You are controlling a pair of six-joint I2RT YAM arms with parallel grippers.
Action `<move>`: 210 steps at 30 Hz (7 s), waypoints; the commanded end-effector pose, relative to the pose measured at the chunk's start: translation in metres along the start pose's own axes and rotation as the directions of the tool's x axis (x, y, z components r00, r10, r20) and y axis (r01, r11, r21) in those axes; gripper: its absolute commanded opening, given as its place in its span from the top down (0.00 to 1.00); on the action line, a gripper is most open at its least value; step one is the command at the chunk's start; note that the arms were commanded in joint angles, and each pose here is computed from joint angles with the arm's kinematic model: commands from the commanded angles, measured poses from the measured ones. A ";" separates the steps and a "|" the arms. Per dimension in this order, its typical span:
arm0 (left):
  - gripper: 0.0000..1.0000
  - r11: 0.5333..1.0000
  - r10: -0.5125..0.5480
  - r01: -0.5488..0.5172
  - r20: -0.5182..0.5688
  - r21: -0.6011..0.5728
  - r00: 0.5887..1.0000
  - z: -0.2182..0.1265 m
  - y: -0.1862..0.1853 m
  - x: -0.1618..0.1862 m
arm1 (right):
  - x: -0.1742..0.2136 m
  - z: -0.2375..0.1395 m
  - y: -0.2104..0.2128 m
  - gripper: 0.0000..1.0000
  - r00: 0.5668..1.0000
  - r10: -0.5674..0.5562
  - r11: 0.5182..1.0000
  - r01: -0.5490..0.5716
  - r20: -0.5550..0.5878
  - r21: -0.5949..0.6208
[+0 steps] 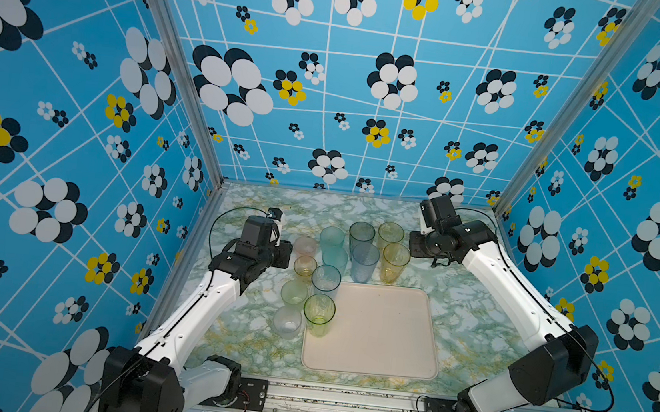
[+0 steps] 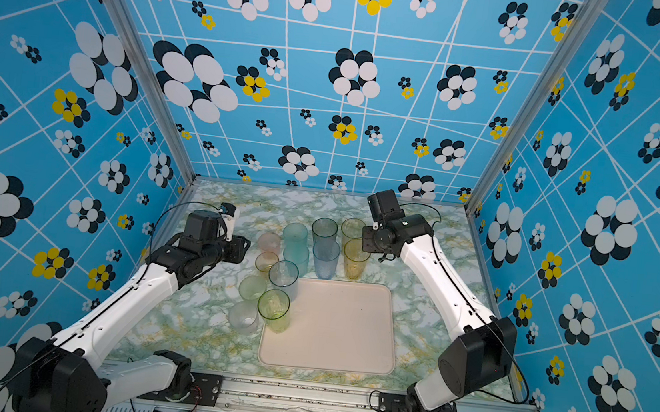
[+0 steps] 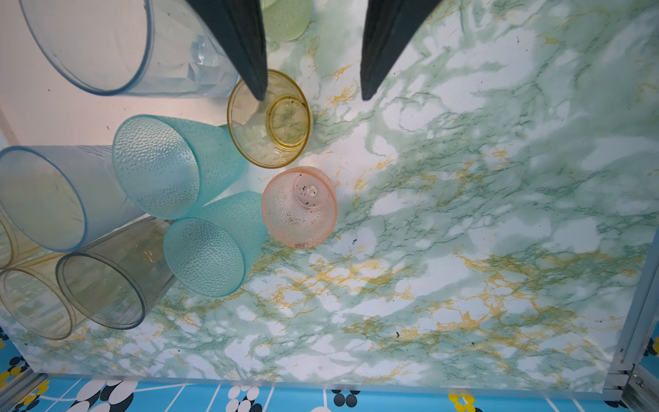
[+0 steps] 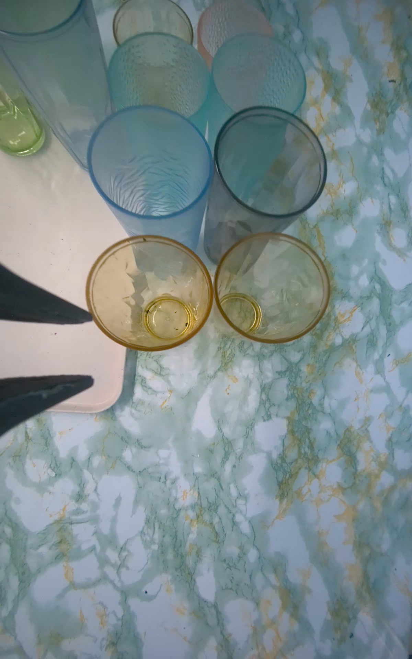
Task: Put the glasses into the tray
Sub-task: 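Move the right gripper back over the yellow cups, then lower the right gripper onto the yellow cup rim and close it, then lift the yellow cup and carry it over the tray with the right gripper, then lower the yellow cup onto the tray beside the green cup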
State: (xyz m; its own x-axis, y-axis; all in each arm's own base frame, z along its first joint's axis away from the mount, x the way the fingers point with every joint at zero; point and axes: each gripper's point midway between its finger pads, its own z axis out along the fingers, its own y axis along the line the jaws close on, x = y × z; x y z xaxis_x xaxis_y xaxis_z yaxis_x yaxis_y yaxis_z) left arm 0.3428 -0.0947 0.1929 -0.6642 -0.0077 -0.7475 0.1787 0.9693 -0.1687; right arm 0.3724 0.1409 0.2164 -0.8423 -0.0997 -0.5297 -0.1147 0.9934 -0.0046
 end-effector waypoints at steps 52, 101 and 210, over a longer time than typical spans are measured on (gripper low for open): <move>0.56 1.000 -0.004 0.004 -0.011 -0.006 1.000 0.013 0.010 0.000 | 0.016 0.070 0.001 0.83 0.971 -0.050 0.998 0.044 -0.233 -0.033; 0.56 1.000 -0.015 0.015 0.018 0.021 1.000 -0.012 -0.005 -0.013 | 0.102 -0.069 0.009 1.00 0.952 -0.265 0.963 0.251 -0.153 -0.103; 0.55 0.998 0.021 -0.022 0.015 0.055 1.000 -0.029 -0.019 -0.007 | 0.202 -0.061 0.258 0.81 0.768 -0.636 0.680 0.512 -0.076 -0.525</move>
State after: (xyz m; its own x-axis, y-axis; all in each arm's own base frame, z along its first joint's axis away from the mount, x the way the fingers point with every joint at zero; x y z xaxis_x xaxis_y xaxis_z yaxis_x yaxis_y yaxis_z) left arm 0.3273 -0.1093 0.2203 -0.6525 0.0001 -0.7578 0.2285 0.9535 -0.1966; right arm 0.1413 0.3688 0.1522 -0.6196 -0.7150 -0.3239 -0.7809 0.6031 0.1626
